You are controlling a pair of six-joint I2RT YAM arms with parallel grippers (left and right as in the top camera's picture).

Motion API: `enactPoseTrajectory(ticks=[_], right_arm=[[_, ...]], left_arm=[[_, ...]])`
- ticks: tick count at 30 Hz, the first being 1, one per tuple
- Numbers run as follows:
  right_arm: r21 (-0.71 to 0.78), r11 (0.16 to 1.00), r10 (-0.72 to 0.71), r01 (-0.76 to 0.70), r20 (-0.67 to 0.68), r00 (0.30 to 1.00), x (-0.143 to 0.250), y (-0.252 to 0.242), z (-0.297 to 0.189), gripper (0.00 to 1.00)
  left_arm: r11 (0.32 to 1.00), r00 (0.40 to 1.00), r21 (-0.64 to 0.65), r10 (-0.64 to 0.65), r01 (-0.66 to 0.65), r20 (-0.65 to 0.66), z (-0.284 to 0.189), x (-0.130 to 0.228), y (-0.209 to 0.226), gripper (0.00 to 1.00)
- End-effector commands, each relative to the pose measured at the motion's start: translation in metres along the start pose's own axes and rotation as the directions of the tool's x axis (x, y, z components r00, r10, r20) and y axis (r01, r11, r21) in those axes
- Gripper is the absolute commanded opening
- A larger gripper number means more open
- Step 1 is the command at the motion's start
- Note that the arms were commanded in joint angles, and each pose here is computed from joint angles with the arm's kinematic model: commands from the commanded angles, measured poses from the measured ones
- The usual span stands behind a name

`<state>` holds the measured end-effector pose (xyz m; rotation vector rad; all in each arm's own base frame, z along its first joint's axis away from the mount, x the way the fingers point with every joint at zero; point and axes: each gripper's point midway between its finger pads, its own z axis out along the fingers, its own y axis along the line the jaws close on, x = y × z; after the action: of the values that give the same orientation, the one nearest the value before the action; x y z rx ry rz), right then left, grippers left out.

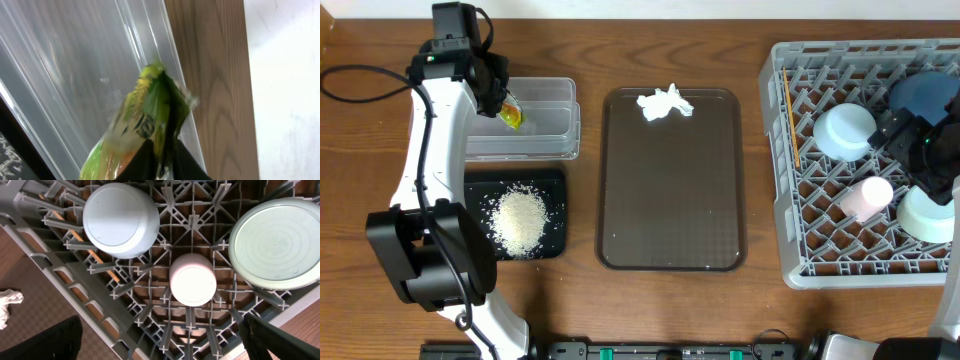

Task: Sort waste into correct bins and load items into the dishwasher rack
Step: 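Carry the wrapper left and drop it into the clear bin, then move the left gripper back to the white tissue on the brown tray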

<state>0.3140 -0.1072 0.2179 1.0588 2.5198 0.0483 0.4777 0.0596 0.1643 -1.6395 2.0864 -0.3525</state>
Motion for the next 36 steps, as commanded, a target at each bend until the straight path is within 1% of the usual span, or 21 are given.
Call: enactPoseTrajectory(ticks=[1,2,4,6,7,8,9,12,13,16,18,20,22,23,25,26,27,29,32,35,36], right_arm=[[-0.003,1.0,0.02,-0.02,0.013,1.0,-0.004,-0.001,-0.004,0.99],[-0.003,1.0,0.02,-0.02,0.013,1.0,-0.004,-0.001,-0.004,0.99],[-0.003,1.0,0.02,-0.02,0.012,1.0,-0.004,-0.001,-0.004,0.99],[-0.003,1.0,0.02,-0.02,0.013,1.0,-0.004,-0.001,-0.004,0.99],[-0.003,1.0,0.02,-0.02,0.012,1.0,-0.004,-0.001,-0.004,0.99],[-0.003,1.0,0.02,-0.02,0.012,1.0,-0.004,-0.001,-0.004,0.99],[-0.003,1.0,0.02,-0.02,0.012,1.0,-0.004,-0.001,-0.004,0.99],[-0.003,1.0,0.02,-0.02,0.012,1.0,-0.004,-0.001,-0.004,0.99],[-0.003,1.0,0.02,-0.02,0.012,1.0,-0.004,-0.001,-0.004,0.99],[-0.003,1.0,0.02,-0.02,0.013,1.0,-0.004,-0.001,-0.004,0.99],[-0.003,1.0,0.02,-0.02,0.013,1.0,-0.004,-0.001,-0.004,0.99],[-0.003,1.0,0.02,-0.02,0.012,1.0,-0.004,-0.001,-0.004,0.99],[-0.003,1.0,0.02,-0.02,0.013,1.0,-0.004,-0.001,-0.004,0.99],[-0.003,1.0,0.02,-0.02,0.013,1.0,-0.004,-0.001,-0.004,0.99],[-0.003,1.0,0.02,-0.02,0.012,1.0,-0.004,-0.001,-0.004,0.99],[-0.003,1.0,0.02,-0.02,0.012,1.0,-0.004,-0.001,-0.004,0.99],[-0.003,1.0,0.02,-0.02,0.012,1.0,-0.004,-0.001,-0.004,0.99],[-0.003,1.0,0.02,-0.02,0.012,1.0,-0.004,-0.001,-0.004,0.99],[-0.003,1.0,0.02,-0.02,0.013,1.0,-0.004,-0.001,-0.004,0.99],[-0.003,1.0,0.02,-0.02,0.012,1.0,-0.004,-0.001,-0.004,0.99],[-0.003,1.0,0.02,-0.02,0.012,1.0,-0.004,-0.001,-0.004,0.99]], left_arm=[[0.999,0.999,-0.004,-0.039,0.039,-0.032,0.004,0.006,0.001,0.37],[0.999,0.999,-0.004,-0.039,0.039,-0.033,0.004,0.006,0.002,0.41],[0.999,0.999,-0.006,-0.038,0.038,-0.034,0.004,0.006,0.002,0.45],[0.999,0.999,-0.008,-0.038,0.037,-0.034,0.004,0.006,0.002,0.57],[0.999,0.999,-0.008,-0.034,0.034,-0.035,0.004,0.006,0.003,0.67],[1.0,0.999,-0.005,-0.016,0.016,-0.039,0.004,0.007,0.002,0.7],[1.0,0.999,-0.002,0.006,-0.006,-0.046,0.004,0.008,0.002,0.71],[0.991,0.987,0.051,0.128,-0.124,-0.101,0.0,0.019,-0.006,0.71],[0.982,0.976,0.082,0.178,-0.169,-0.123,-0.003,0.024,-0.01,0.76],[0.936,0.932,0.201,0.323,-0.289,-0.165,-0.015,0.042,-0.029,0.81],[0.853,0.869,0.332,0.47,-0.402,-0.156,-0.031,0.06,-0.049,0.84],[0.711,0.769,0.472,0.632,-0.522,-0.101,-0.052,0.084,-0.07,0.85],[0.541,0.648,0.566,0.761,-0.622,-0.016,-0.07,0.112,-0.086,0.86],[0.457,0.581,0.586,0.813,-0.669,0.031,-0.076,0.127,-0.09,0.88],[0.31,0.458,0.601,0.883,-0.736,0.105,-0.081,0.155,-0.094,0.88],[0.239,0.39,0.593,0.91,-0.769,0.138,-0.081,0.17,-0.094,0.89],[0.185,0.333,0.573,0.928,-0.798,0.164,-0.078,0.183,-0.093,0.89],[0.119,0.254,0.519,0.947,-0.846,0.196,-0.072,0.201,-0.091,0.89],[0.052,0.156,0.416,0.963,-0.908,0.221,-0.056,0.224,-0.089,0.89],[-0.042,0.047,0.356,0.97,-0.933,0.238,-0.038,0.25,-0.085,0.9],[-0.06,0.026,0.348,0.971,-0.936,0.237,-0.032,0.259,-0.084,0.9]])
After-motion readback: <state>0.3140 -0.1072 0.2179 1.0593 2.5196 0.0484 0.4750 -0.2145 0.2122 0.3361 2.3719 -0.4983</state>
